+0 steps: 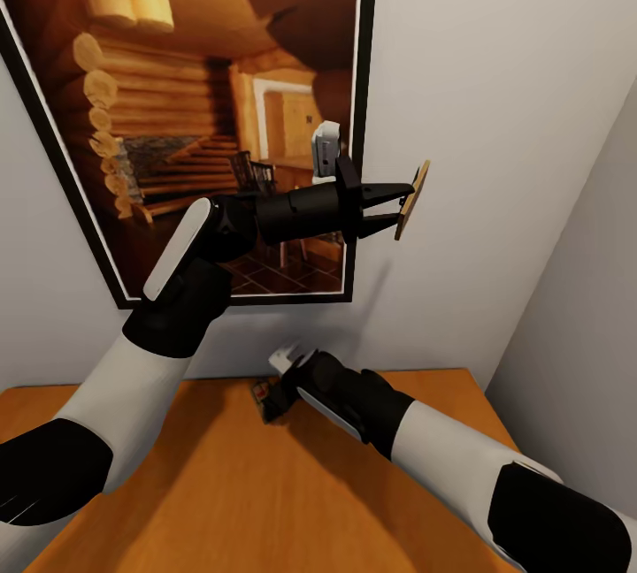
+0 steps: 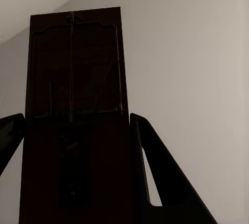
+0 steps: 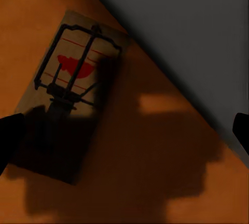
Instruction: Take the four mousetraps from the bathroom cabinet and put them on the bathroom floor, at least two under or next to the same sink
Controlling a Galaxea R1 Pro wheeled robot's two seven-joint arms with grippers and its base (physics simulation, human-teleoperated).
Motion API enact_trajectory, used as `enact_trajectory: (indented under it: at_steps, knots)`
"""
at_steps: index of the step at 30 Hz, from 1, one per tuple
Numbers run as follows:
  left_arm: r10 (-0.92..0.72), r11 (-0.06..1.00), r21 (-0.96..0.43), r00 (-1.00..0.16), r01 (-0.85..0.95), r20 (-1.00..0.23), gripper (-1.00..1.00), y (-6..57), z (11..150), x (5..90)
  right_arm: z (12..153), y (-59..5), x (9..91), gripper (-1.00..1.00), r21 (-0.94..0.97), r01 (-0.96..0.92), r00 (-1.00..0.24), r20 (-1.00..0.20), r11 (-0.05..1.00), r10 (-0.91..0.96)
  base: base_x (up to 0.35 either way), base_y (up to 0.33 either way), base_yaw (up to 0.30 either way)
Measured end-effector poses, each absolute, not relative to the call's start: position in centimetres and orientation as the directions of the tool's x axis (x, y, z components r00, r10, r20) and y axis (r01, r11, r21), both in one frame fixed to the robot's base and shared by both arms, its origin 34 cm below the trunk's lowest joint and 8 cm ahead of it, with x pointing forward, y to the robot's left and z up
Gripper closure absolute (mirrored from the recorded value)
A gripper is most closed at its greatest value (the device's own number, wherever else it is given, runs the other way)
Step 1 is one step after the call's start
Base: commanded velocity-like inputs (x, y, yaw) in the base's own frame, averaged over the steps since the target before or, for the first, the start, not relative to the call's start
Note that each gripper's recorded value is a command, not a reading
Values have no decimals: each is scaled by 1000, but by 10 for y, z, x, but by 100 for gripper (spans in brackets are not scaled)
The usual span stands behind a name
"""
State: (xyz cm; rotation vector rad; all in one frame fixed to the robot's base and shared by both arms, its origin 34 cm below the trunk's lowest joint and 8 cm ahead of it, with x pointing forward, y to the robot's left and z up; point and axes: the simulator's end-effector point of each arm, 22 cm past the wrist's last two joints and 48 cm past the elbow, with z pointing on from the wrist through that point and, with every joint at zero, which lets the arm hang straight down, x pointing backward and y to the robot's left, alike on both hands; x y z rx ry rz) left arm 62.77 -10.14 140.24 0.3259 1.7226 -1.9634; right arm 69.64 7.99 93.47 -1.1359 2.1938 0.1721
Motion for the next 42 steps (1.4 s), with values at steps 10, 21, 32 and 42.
enact_trajectory:
  at_steps: [10, 21, 32, 42]
  knots:
    - [-212, -71, -854, -845, 515, -492, 100, -101, 1402, 628, 966, 106, 688, -100, -167, -795, -350, -660, 584, -665, 0, 0, 0]
    - [-212, -71, -854, -845, 515, -492, 100, -101, 1402, 628, 971, 114, 684, -100, -160, -801, -340, -671, 576, -659, 0, 0, 0]
    - [-213, -70, -855, -845, 513, -490, 100, -101, 1402, 628, 959, 112, 680, -100, -133, -796, -369, -667, 590, -648, 0, 7, 0]
    - [-191, -53, -856, -847, 514, -496, 100, -109, 1393, 624, 956, 108, 680, -100, -88, -779, -411, -676, 621, -611, 0, 32, 0]
